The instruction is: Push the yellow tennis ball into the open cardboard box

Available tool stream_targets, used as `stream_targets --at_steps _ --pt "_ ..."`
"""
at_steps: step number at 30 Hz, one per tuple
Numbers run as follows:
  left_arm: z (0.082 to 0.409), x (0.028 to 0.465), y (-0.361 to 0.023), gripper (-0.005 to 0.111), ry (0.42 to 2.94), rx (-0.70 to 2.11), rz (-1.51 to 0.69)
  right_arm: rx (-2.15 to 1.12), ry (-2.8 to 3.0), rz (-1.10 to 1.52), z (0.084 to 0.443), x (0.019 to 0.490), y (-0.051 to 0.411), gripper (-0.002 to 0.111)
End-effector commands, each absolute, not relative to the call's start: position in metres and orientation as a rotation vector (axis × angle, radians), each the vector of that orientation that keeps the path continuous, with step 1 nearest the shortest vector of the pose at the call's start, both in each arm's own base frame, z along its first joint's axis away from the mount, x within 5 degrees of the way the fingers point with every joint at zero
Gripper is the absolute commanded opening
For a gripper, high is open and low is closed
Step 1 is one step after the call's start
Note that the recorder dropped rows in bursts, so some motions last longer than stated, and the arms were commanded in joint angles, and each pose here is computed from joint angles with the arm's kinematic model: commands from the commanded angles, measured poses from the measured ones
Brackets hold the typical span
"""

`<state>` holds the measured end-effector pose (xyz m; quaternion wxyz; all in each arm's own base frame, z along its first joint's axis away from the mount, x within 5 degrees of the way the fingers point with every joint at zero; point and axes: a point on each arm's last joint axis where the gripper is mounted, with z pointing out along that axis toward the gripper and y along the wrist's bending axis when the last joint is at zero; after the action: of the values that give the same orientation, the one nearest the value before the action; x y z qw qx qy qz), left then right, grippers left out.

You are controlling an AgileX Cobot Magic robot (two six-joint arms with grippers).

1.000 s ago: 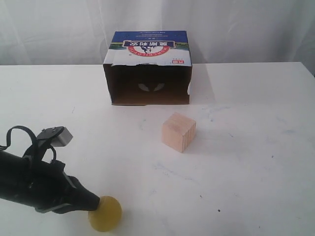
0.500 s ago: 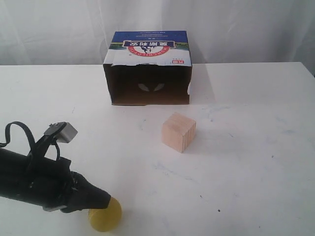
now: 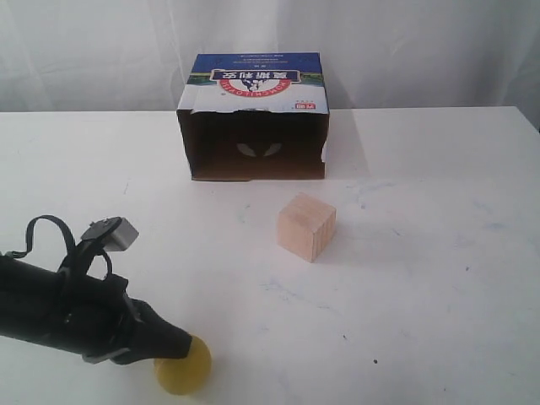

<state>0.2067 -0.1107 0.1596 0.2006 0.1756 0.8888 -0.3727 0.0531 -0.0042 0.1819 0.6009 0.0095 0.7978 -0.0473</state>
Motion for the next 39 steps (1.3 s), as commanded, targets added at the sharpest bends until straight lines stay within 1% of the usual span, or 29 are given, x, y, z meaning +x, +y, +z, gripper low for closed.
stream_targets --at_steps 1,6,12,15,17,20,25,30,34,39 --pt "0.153 0.213 -0.109 0.000 2.461 0.495 -0.962 0.029 1.835 -0.110 0.182 0.053 -0.004 0.000" --pt "0.167 0.229 -0.113 0.000 2.356 0.561 -0.929 0.029 1.835 -0.110 0.182 0.053 -0.004 0.000" --pt "0.199 0.257 -0.120 0.000 2.188 0.643 -0.896 0.029 1.835 -0.110 0.182 0.053 -0.004 0.000" --pt "0.211 0.264 -0.123 0.000 2.159 0.639 -0.922 0.029 1.835 -0.110 0.182 0.053 -0.004 0.000" --pt "0.209 0.264 -0.123 0.000 2.191 0.609 -0.926 0.029 1.835 -0.110 0.182 0.053 -0.004 0.000" --pt "0.192 0.257 -0.115 0.000 2.293 0.517 -0.867 0.029 1.835 -0.110 0.182 0.053 -0.004 0.000" --pt "0.171 0.239 -0.108 0.000 2.394 0.462 -0.842 0.029 1.835 -0.110 0.182 0.053 -0.004 0.000" --pt "0.167 0.231 -0.103 0.000 2.406 0.463 -0.795 0.029 1.835 -0.110 0.182 0.053 -0.004 0.000" --pt "0.167 0.231 -0.103 0.000 2.406 0.463 -0.795 0.029 1.835 -0.110 0.182 0.053 -0.004 0.000" --pt "0.167 0.236 -0.100 0.000 2.371 0.428 -0.731 0.029 1.835 -0.110 0.182 0.053 -0.004 0.000"
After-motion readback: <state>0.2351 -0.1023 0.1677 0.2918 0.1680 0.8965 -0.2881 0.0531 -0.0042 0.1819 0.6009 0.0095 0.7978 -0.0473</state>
